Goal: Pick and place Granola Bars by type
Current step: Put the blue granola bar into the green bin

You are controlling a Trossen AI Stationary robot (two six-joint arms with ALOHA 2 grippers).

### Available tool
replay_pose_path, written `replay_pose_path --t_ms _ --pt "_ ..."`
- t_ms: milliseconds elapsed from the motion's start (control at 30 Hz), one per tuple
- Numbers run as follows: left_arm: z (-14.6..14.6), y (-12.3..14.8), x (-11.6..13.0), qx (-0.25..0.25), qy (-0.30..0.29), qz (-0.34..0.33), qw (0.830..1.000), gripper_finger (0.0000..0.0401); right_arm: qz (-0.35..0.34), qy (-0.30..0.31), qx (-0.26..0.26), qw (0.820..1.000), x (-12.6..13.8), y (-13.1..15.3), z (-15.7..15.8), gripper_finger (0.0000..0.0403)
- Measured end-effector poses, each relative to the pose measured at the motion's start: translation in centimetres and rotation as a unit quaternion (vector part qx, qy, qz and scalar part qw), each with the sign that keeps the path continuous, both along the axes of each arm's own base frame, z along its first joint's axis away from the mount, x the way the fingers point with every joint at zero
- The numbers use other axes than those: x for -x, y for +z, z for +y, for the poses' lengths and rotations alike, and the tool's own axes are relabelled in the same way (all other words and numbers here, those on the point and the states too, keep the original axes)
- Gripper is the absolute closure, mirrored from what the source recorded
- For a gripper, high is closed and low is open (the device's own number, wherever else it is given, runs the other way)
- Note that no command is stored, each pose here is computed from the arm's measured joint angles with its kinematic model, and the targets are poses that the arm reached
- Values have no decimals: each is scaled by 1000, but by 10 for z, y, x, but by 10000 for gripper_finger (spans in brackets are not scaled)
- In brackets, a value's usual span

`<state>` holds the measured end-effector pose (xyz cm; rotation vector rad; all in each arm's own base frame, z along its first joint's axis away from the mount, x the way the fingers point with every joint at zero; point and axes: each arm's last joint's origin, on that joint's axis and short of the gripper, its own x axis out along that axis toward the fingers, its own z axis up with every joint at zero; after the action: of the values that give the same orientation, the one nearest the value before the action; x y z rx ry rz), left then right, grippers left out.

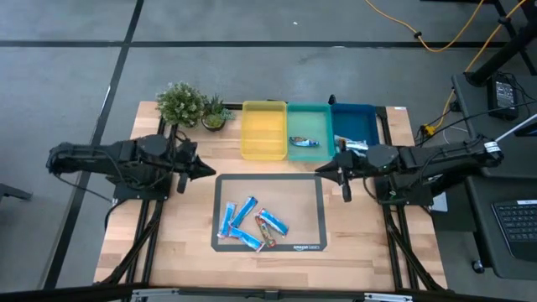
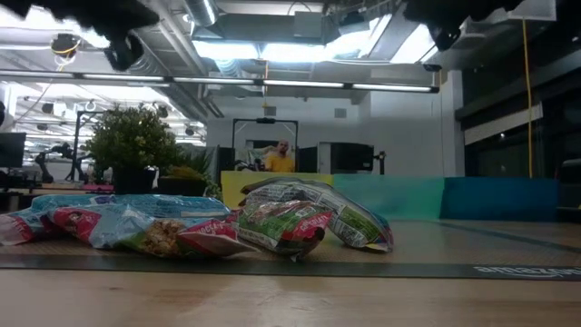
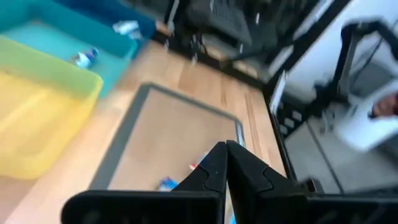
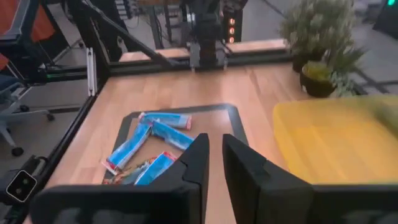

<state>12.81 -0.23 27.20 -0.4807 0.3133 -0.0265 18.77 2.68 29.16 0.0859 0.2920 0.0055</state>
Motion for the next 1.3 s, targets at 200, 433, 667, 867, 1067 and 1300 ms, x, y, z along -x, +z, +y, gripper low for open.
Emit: replay_pose_path --t_ms 200,433,667,867,1067,1300 --pt "-19 27 -32 -35 -11 79 996 398 -38 11 36 999 14 12 -2 354" --pt "-36 3 -81 1 15 174 985 383 -70 37 60 995 34 23 -4 354" --pt "-55 -20 -118 14 24 244 969 312 -83 64 85 991 46 27 -5 354" --pt "-64 -40 -138 29 38 291 956 220 -91 72 116 986 48 28 -5 354" --pt "-67 -63 -148 41 59 333 940 161 -79 75 122 987 49 26 -5 354" --pt "-69 -83 -155 32 64 366 928 158 -69 90 119 986 50 23 -5 354"
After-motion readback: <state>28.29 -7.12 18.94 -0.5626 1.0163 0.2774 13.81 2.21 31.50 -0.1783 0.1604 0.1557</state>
